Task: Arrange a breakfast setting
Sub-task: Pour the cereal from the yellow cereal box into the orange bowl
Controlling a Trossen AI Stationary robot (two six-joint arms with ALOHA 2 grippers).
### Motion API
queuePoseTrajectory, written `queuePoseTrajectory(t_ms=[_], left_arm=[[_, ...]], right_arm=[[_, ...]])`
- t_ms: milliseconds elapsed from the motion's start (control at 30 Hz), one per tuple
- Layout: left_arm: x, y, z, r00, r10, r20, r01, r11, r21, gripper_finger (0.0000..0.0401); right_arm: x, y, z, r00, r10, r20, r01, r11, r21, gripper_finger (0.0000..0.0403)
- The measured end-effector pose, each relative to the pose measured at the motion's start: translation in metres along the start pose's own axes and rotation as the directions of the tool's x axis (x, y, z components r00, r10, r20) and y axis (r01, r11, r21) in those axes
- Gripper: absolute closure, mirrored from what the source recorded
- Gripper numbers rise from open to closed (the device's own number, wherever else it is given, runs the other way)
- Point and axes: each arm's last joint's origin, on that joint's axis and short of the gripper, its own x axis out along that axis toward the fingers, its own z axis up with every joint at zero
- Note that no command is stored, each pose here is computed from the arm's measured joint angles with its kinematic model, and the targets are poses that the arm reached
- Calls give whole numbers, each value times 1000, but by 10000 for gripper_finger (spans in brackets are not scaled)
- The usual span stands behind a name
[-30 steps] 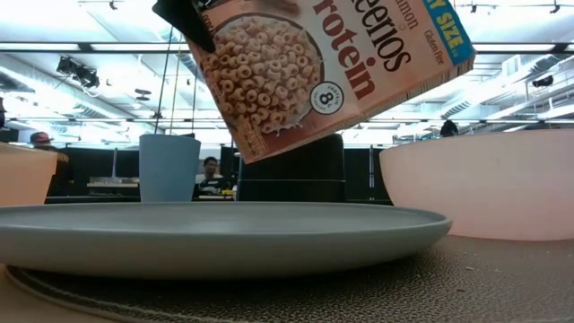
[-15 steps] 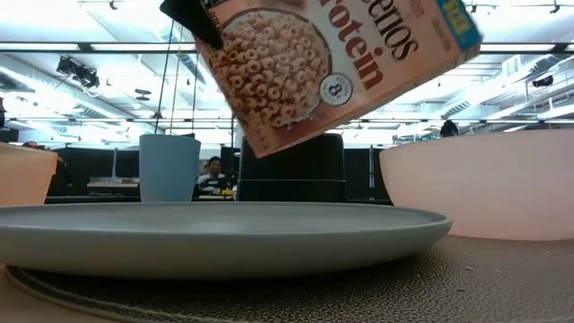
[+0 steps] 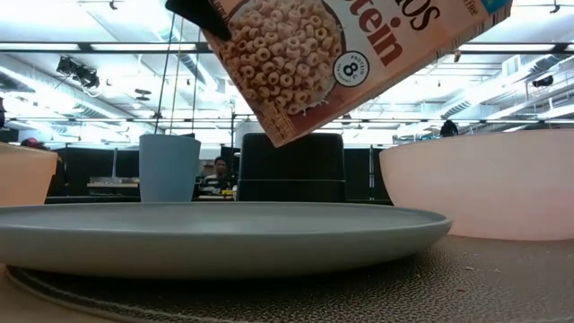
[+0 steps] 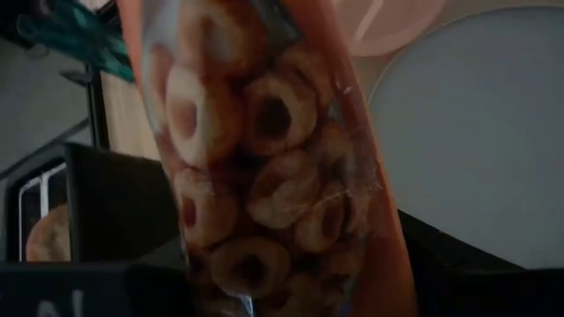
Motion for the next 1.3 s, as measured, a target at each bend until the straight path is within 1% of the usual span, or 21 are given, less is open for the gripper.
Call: queuePoseTrajectory(t_ms=[100,267,467,567,667,800,900,1000,1100,1200,1300], left_arm=[[0,0,1,1000,1,11,-1,1000,13,188],[0,0,1,1000,-2,14,1,1000,25,188],[0,-1,1,1000,-13,16,12,1000,17,188],[0,-1,2,1000,-22,21,22,1000,7,188],[0,-3,2,999,-30,16,30,1000,5,188],[-2,-7,0,999,-39,-7,39,999,18,188],[-1,-8,-2,998,-49,-34,49,999,18,188],[-1,-7,-2,998,-48,-27,48,999,3,188],[-1,-8,-2,998,-54,-26,54,998,-12,188],[-1,-10,-2,997,-65,-33,64,997,-36,188],[-2,-12,-2,997,-65,-38,63,997,-42,188]], right_arm=[[-4,-2,2,998,58,9,-59,998,32,396],[-8,-2,5,989,147,33,-148,989,22,398],[-8,0,5,974,224,28,-224,975,8,398],[-8,1,4,975,223,24,-223,975,11,396],[-8,-1,3,987,162,16,-163,985,50,386],[-10,-1,3,985,175,12,-175,983,62,347],[-14,-1,5,985,174,23,-175,982,68,305],[-19,-2,6,983,179,37,-181,980,79,260],[-27,-4,10,985,162,62,-167,983,82,221],[-35,-8,13,986,141,87,-147,986,74,195],[-46,-14,17,984,128,120,-137,989,63,183]])
